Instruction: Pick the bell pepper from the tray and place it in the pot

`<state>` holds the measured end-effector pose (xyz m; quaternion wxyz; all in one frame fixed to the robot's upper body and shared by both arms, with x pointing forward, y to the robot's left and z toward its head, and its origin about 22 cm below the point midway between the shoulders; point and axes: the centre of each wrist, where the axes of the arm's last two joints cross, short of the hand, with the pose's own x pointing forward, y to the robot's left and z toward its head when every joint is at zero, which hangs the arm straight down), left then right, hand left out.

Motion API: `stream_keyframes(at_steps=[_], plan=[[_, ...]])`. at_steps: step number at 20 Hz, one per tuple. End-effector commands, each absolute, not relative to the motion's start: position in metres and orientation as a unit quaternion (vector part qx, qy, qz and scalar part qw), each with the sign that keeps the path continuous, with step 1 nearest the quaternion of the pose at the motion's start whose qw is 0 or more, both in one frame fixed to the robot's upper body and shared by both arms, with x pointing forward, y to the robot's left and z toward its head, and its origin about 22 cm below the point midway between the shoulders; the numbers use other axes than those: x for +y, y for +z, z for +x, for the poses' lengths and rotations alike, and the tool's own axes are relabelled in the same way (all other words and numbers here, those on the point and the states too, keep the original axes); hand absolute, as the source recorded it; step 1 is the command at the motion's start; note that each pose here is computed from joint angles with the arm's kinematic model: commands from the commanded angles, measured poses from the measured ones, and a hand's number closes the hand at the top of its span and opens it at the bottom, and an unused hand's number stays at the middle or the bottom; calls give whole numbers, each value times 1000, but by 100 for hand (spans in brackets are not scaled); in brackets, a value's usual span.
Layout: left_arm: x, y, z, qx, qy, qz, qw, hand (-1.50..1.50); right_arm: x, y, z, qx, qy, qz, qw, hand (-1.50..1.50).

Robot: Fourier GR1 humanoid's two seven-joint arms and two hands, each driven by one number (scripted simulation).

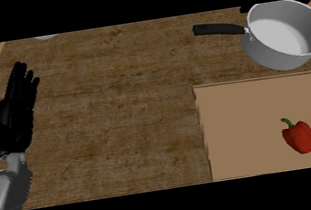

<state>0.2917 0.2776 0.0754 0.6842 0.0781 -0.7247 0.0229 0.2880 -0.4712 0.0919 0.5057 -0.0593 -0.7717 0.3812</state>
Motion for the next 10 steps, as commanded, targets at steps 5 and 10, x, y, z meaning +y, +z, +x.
stream_keyframes(at_steps=[5, 10], plan=[[277, 100, 296, -728, 25, 89, 679, 0, -452, 128, 293, -629, 600, -18, 495, -150], [278, 76, 283, -723, 29, 88, 685, 0, -402, 126, 300, -567, 670, -39, 477, -150]])
